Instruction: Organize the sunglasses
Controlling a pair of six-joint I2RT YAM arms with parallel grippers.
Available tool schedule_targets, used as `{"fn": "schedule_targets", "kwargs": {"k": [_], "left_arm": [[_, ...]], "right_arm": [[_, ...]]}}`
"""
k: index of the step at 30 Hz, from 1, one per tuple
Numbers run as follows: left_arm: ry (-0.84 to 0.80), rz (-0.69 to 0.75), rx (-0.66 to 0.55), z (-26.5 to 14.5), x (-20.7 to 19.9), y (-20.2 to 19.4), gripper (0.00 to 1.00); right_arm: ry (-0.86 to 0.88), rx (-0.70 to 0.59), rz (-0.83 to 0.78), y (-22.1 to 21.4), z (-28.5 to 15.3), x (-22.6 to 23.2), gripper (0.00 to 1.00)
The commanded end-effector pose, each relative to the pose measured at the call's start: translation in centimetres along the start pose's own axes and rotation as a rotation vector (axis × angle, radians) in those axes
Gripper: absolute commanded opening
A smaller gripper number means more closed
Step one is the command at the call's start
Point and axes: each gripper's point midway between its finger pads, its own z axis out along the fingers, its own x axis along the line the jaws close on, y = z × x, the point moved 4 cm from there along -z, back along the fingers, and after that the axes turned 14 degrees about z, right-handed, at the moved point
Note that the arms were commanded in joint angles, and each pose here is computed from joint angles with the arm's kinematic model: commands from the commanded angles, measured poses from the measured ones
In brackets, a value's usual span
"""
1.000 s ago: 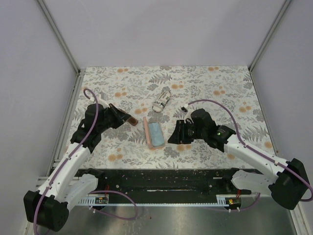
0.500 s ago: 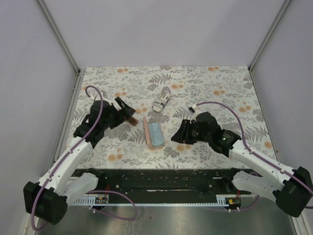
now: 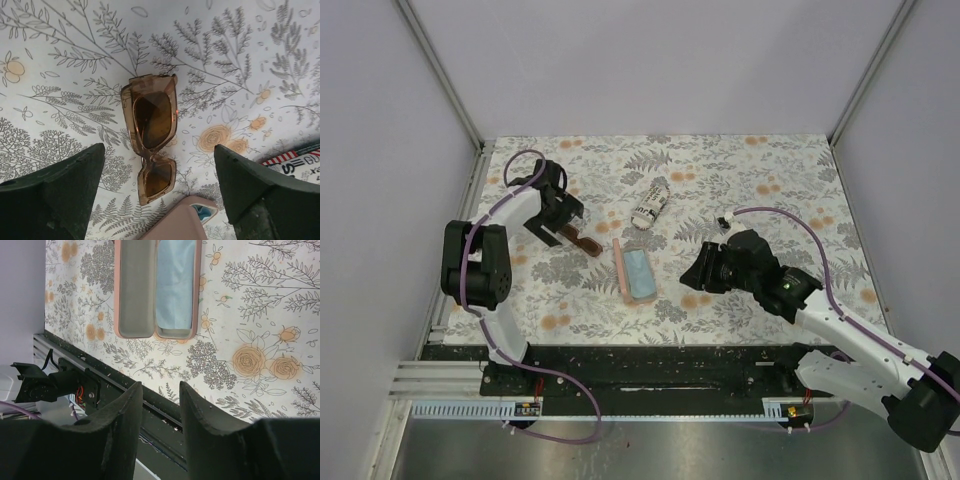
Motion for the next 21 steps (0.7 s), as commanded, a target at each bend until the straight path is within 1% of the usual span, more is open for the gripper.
{"fn": "schedule_targets", "kwargs": {"k": [1,3,5,11,14,16,18,21], "left_arm": [[0.017,-0.043,0.012,-1.2,-0.6,-0.1,0.93],[0.053,-0.055,-0.005,-1.0,-0.3,-0.1,0.93],[0.131,-0.085,0.009,-0.5,0.8,-0.5,0.92],[0.164,-0.100,0.089,2.4,0.4,-1.9,0.88],[0.194,-0.103,0.086,3.4,0.2,-1.8,0.88],[0.222,-0.121,0.077,3.9,0.3,-1.7,0.85],[0.232,-0.133,0.068,3.9,0.3,-1.4,0.79],[0.237,-0.141,0.048,3.6,0.4,-1.4,0.54]], "right_arm": [[0.002,-0.072,-0.015,1.5,-0.8,0.7,0.44],[-0.003,-0.071,-0.014,1.5,-0.8,0.5,0.44],[-0.013,-0.069,-0.015,1.5,-0.7,0.2,0.43],[-0.018,-0.060,-0.013,1.5,-0.4,0.2,0.43],[-0.009,-0.061,-0.011,1.5,-0.6,0.4,0.43],[-0.009,-0.063,-0.008,1.4,-0.7,0.3,0.43],[-0.009,-0.068,-0.003,1.4,-0.8,0.1,0.43],[-0.010,-0.069,-0.001,1.2,-0.9,-0.2,0.43]]}}
